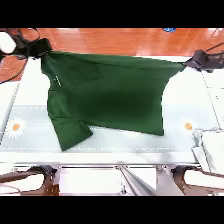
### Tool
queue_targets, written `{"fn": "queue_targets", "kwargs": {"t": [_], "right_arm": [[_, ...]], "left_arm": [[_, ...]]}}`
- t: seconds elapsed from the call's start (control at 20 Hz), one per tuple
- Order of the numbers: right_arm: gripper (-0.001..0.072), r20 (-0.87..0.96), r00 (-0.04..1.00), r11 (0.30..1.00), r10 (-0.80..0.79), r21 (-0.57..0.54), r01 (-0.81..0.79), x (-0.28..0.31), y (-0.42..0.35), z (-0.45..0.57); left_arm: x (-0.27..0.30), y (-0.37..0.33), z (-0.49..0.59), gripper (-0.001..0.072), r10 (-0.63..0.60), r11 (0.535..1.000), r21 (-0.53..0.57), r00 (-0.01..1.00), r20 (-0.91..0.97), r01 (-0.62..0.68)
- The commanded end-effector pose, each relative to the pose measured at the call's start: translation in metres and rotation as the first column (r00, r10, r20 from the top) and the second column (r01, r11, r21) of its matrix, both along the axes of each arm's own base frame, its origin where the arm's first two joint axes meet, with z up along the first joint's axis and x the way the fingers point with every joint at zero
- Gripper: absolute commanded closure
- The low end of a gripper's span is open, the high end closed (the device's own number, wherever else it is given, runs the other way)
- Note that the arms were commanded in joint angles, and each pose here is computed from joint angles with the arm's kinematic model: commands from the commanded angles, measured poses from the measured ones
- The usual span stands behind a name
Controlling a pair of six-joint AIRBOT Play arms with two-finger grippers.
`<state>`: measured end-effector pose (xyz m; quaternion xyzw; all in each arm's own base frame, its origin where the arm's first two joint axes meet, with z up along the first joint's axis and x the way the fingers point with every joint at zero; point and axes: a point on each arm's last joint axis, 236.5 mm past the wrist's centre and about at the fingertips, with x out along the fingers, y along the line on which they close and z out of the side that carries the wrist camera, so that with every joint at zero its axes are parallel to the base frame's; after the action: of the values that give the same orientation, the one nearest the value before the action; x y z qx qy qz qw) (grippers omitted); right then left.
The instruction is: Fold the shirts.
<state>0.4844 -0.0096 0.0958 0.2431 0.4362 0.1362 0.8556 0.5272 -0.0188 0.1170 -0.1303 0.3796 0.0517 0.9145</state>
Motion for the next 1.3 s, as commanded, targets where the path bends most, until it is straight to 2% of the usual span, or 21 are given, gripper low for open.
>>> {"fn": "queue_targets", "kwargs": {"t": [0.0,0.1,0.25,0.35,0.6,0.75,0.85,0.95,1.1,1.25], "right_arm": [[0.0692,-0.012,1.0,0.995,-0.028,0.093,0.028,0.059,-0.009,-0.041],[0.0692,-0.031,0.998,0.99,-0.05,0.133,0.054,0.075,-0.011,-0.052],[0.0692,-0.065,0.996,0.985,-0.064,0.157,0.074,0.083,-0.013,-0.069],[0.0692,-0.081,0.995,0.984,-0.063,0.161,0.075,0.083,-0.012,-0.078],[0.0692,-0.122,0.992,0.984,-0.023,0.172,0.044,0.073,-0.006,-0.086],[0.0692,-0.208,0.974,0.979,0.085,0.199,-0.042,0.045,0.009,-0.092],[0.0692,-0.301,0.938,0.977,0.173,0.171,-0.125,0.017,0.018,-0.104],[0.0691,-0.416,0.884,0.977,0.213,0.098,-0.19,-0.01,0.019,-0.123],[0.0692,-0.52,0.834,0.973,0.183,-0.028,-0.23,-0.027,0.012,-0.143],[0.0691,-0.54,0.822,0.965,0.181,-0.062,-0.254,-0.03,0.018,-0.147]], "left_arm": [[0.056,0.004,-0.058,0.0681,0.051,0.99,-0.127,0.998,-0.029,-0.054],[0.08,-0.005,-0.076,0.0681,0.065,0.973,-0.221,0.998,-0.023,-0.069],[0.095,-0.018,-0.104,0.0681,0.052,0.954,-0.291,0.998,-0.047,-0.064],[0.096,-0.019,-0.123,0.0682,0.057,0.947,-0.313,0.995,-0.078,-0.079],[0.094,-0.023,-0.128,0.0682,-0.01,0.936,-0.351,0.996,-0.091,-0.022],[0.079,-0.021,-0.113,0.0682,-0.124,0.935,-0.349,0.983,-0.137,0.069],[0.047,-0.022,-0.12,0.0682,-0.262,0.928,-0.328,0.935,-0.238,0.176],[0.011,-0.023,-0.138,0.0682,-0.369,0.908,-0.338,0.857,-0.36,0.249],[-0.03,-0.013,-0.171,0.0682,-0.408,0.906,-0.339,0.74,-0.535,0.254],[-0.035,-0.005,-0.182,0.0682,-0.396,0.914,-0.322,0.72,-0.569,0.248]]}}
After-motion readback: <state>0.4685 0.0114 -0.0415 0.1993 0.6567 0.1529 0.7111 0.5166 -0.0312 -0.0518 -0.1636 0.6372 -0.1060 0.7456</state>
